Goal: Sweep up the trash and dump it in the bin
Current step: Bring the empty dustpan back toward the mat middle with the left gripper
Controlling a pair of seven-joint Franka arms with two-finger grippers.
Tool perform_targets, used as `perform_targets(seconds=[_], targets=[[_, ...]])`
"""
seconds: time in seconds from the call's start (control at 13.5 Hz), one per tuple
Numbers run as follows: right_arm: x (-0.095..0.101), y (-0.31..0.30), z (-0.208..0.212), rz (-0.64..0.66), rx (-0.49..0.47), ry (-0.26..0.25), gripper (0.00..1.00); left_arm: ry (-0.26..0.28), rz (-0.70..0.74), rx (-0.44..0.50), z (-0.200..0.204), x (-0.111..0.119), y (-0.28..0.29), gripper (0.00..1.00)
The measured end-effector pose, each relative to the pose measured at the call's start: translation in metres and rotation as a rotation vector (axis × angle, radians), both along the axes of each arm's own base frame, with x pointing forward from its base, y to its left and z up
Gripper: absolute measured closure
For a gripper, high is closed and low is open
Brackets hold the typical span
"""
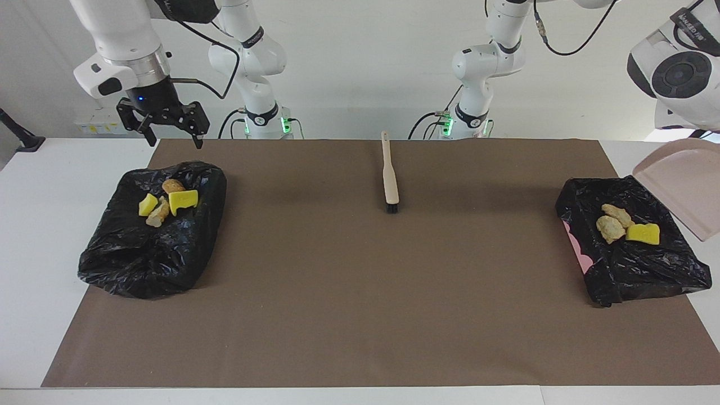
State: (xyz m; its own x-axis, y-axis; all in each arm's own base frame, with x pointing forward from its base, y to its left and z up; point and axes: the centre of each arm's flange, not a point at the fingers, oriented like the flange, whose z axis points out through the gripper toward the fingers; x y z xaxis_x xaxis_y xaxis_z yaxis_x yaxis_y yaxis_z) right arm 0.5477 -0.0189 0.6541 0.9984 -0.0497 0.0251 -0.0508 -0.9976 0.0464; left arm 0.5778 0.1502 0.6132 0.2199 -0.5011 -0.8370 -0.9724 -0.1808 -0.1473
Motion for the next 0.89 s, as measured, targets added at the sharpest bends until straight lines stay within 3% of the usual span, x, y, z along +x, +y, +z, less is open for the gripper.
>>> perform_targets(seconds=[0.22,0.37,0.52,0.89], targets=[[-0.006,-0.007,-0.001,-0.050,0.013,0.012,0.00,-0.061,0.082,-0.271,-0.020,-0.005,-0.017,0.69],[-0.011,-0.001,-0.005,-0.059,0.030,0.023,0.00,-0.102,0.153,-0.409,-0.031,-0.006,-0.029,0.69],[-0.014,0.003,-0.005,-0.054,0.038,0.033,0.00,-0.176,0.265,-0.533,-0.041,-0.006,-0.054,0.69],[-0.015,0.004,-0.005,-0.053,0.040,0.034,0.00,-0.343,0.530,-0.672,-0.074,0.003,-0.170,0.69]])
